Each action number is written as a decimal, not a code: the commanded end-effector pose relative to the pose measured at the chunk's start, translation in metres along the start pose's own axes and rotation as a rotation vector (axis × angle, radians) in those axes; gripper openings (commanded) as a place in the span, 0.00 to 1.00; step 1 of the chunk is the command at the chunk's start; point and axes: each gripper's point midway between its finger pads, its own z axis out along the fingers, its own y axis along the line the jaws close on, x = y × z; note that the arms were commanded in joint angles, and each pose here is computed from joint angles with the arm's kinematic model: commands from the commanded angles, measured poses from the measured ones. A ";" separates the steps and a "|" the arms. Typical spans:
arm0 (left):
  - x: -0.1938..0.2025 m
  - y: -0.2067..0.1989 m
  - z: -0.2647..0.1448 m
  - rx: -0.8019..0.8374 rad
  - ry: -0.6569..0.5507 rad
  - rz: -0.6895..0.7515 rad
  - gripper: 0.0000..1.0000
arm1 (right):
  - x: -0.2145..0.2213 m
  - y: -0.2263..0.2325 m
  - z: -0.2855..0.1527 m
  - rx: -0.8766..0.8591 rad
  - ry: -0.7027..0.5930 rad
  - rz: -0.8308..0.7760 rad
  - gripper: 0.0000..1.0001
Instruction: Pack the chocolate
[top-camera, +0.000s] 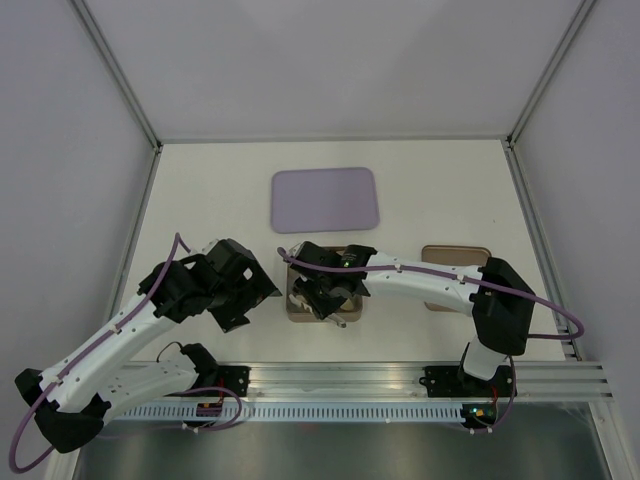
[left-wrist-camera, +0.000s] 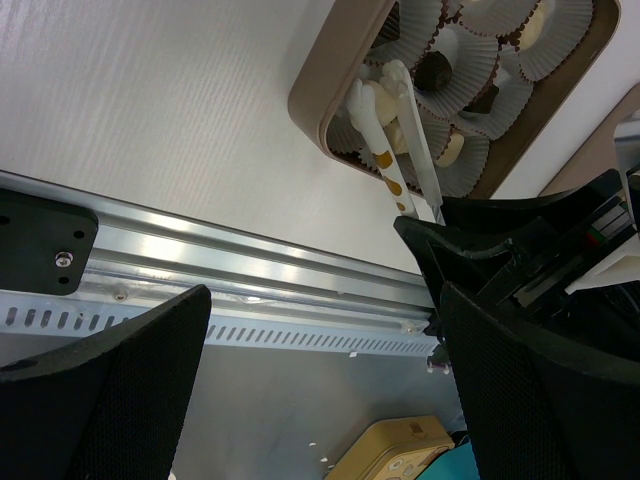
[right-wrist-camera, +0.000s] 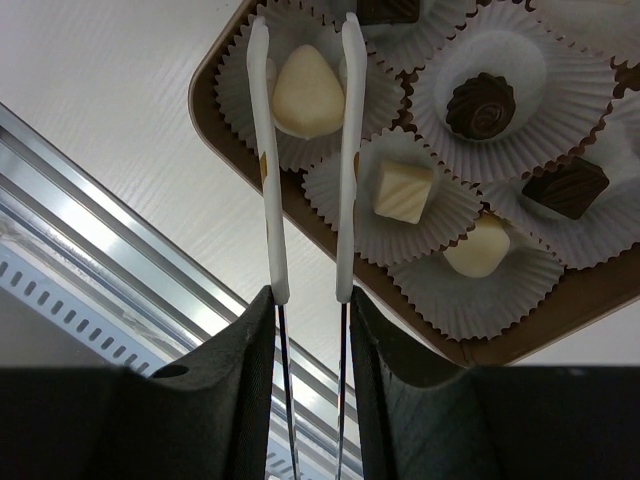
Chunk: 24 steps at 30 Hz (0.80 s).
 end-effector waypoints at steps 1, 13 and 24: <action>-0.001 -0.001 0.000 0.003 0.000 -0.019 0.99 | -0.022 0.006 -0.007 0.002 -0.068 0.022 0.26; 0.000 0.000 -0.001 0.008 0.001 -0.023 1.00 | -0.020 0.001 -0.009 0.020 -0.066 0.025 0.43; 0.001 0.002 0.001 0.001 0.004 -0.019 1.00 | -0.041 -0.001 -0.043 0.045 -0.172 0.069 0.40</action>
